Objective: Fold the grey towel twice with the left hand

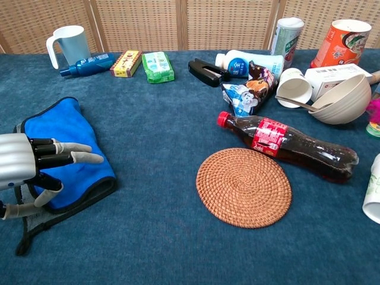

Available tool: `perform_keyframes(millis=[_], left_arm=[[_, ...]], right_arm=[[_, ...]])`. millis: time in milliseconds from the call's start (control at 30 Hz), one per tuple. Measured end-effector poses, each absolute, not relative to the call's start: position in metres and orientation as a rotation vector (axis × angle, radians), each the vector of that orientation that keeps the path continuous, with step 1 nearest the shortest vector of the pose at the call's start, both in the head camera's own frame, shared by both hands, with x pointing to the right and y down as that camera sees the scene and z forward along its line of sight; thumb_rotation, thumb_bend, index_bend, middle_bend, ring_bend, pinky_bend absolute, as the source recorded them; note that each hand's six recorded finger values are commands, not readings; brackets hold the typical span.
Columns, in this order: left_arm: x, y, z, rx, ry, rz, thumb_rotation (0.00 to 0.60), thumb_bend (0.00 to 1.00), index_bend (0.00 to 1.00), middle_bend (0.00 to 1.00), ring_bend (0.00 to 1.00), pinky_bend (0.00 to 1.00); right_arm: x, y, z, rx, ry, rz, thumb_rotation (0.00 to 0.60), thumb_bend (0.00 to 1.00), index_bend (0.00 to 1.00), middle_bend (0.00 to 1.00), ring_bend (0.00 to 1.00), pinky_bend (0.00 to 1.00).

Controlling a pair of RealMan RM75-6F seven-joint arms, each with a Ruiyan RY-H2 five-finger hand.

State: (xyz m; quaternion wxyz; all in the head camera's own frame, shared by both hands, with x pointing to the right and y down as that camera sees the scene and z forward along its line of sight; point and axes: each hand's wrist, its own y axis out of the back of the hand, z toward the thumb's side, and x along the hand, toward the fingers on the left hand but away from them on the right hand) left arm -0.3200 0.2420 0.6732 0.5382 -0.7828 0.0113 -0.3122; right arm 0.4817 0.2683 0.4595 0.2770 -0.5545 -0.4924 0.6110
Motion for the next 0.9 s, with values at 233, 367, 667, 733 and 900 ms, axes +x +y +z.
perform_keyframes(millis=[233, 367, 667, 733, 900], left_arm=[[-0.324, 0.247, 0.668, -1.880, 0.022, -0.742, 0.600, 0.60, 0.70, 0.00, 0.00, 0.24], [-0.326, 0.250, 0.666, -1.890, 0.020, -0.742, 0.600, 0.60, 0.70, 0.00, 0.00, 0.24], [-0.326, 0.251, 0.660, -1.885, 0.027, -0.735, 0.600, 0.60, 0.65, 0.00, 0.00, 0.24], [-0.327, 0.250, 0.659, -1.878, 0.033, -0.729, 0.600, 0.60, 0.56, 0.00, 0.00, 0.24], [-0.334, 0.243, 0.656, -1.862, 0.050, -0.730, 0.600, 0.59, 0.34, 0.00, 0.00, 0.22]], right_arm=[[0.481, 0.269, 0.460, -1.491, -1.316, 1.641, 0.600, 0.00, 0.00, 0.00, 0.00, 0.00], [0.480, 0.269, 0.460, -1.492, -1.314, 1.639, 0.600, 0.00, 0.00, 0.00, 0.00, 0.00], [0.478, 0.269, 0.459, -1.496, -1.313, 1.630, 0.600, 0.00, 0.00, 0.00, 0.00, 0.00], [0.478, 0.269, 0.458, -1.496, -1.317, 1.627, 0.600, 0.00, 0.00, 0.00, 0.00, 0.00], [0.479, 0.269, 0.457, -1.496, -1.321, 1.624, 0.600, 0.00, 0.00, 0.00, 0.00, 0.00]])
